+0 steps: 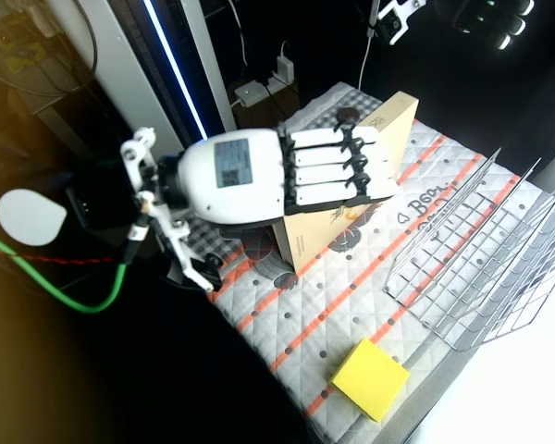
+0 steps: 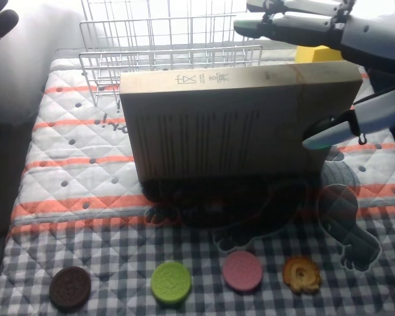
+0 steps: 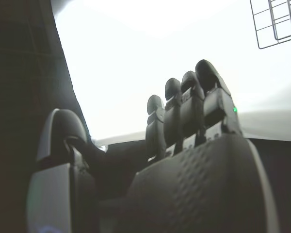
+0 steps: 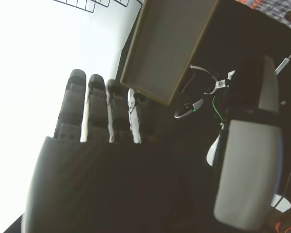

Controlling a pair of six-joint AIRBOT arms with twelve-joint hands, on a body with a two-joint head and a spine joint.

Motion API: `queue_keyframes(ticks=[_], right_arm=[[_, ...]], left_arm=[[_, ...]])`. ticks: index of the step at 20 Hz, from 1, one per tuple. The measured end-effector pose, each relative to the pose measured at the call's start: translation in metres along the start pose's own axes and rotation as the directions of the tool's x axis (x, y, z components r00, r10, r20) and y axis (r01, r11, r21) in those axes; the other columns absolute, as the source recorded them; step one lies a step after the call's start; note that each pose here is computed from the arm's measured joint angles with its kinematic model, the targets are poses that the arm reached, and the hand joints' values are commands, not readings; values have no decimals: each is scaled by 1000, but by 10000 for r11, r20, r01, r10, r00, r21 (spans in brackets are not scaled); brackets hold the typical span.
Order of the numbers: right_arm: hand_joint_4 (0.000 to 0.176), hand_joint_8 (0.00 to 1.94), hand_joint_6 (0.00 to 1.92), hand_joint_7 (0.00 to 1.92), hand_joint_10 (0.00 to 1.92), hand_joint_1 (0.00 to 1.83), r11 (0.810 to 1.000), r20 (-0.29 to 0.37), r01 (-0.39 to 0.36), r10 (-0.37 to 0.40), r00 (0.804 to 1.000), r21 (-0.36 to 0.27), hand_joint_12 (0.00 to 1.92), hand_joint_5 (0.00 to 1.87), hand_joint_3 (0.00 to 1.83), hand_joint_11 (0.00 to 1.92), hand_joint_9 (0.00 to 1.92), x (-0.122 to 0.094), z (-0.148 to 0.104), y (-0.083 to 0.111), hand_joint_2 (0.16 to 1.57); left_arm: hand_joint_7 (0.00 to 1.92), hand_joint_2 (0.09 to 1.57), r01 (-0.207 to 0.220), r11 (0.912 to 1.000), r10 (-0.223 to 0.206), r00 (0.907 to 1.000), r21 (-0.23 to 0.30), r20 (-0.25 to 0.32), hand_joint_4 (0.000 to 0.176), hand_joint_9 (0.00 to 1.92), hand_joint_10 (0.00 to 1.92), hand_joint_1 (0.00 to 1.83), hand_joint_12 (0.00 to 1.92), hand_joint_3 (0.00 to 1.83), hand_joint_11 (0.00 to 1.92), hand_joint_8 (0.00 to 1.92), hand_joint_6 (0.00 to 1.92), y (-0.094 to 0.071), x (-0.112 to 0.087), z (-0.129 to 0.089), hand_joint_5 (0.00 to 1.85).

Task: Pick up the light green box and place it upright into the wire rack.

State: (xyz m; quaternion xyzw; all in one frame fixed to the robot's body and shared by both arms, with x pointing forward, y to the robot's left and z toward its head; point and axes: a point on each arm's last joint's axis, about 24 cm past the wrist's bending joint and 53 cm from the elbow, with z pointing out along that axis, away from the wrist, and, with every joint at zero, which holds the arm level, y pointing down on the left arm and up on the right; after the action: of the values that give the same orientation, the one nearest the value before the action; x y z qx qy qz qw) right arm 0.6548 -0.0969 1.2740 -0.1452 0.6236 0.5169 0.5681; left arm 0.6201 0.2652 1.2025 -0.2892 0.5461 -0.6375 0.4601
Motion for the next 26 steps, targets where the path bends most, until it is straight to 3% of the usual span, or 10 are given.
queue_keyframes(ticks=[2,7,10,15,17,18,19,22,24,26], right_arm=[[74,7,6,22,0,810,10000,-24,40,-40,10000,-28,9,66,0,22,0,1,4,0,844],[94,9,2,105,8,740,9999,-216,85,-84,9997,60,21,72,1,45,58,9,10,-4,838],[136,6,5,106,12,695,9995,-297,33,-23,9996,329,41,90,0,94,86,13,14,-12,804],[117,11,2,356,18,691,9983,-613,-248,281,9977,532,92,155,1,230,316,30,16,-18,843],[62,6,4,489,20,726,9974,-587,-503,533,9968,522,183,265,1,373,497,31,16,-18,879],[62,6,4,489,20,726,9961,-532,-707,735,9959,525,183,265,1,373,497,32,16,-20,879],[20,2,1,567,6,733,9936,-506,-992,1020,9935,543,364,306,0,399,596,33,16,-22,898],[56,8,6,563,0,731,9842,-405,-1700,1721,9842,496,692,262,0,188,541,34,17,-27,902],[22,3,0,536,18,772,9793,-364,-1950,1971,9797,543,959,312,0,221,588,35,17,-32,895],[19,24,4,691,96,825,9789,-367,-1982,2001,9791,499,1169,406,1,381,785,36,18,-31,922]], left_arm=[[299,971,18,10000,-18,10000,-21,-4,65,232,3,784,631,0,0,0,0,2,0,0,357],[300,967,16,10000,-16,10000,-13,-15,67,240,2,787,647,0,0,2,1,2,1,0,353],[306,969,16,10000,-16,10000,-5,-15,78,251,3,781,697,0,0,2,0,2,1,0,353],[304,971,23,10000,-23,10000,-1,0,69,244,2,792,665,1,0,1,1,2,0,0,354],[308,979,17,10000,-17,10000,-5,-11,76,254,2,765,708,2,0,1,0,2,1,0,354],[308,979,9,10000,-9,10000,14,-48,76,254,2,765,708,2,0,1,0,1,1,0,354],[317,978,14,10000,-14,10000,3,-45,75,262,5,750,714,1,0,4,1,1,1,0,357],[327,975,23,10000,-23,10000,14,0,71,269,4,730,737,0,0,4,4,1,0,0,367],[326,982,18,10000,-18,10000,22,-22,73,269,3,703,741,2,0,2,2,1,1,0,367],[323,986,19,10000,-19,10000,18,-18,69,268,2,712,744,3,0,1,2,1,1,0,367]])
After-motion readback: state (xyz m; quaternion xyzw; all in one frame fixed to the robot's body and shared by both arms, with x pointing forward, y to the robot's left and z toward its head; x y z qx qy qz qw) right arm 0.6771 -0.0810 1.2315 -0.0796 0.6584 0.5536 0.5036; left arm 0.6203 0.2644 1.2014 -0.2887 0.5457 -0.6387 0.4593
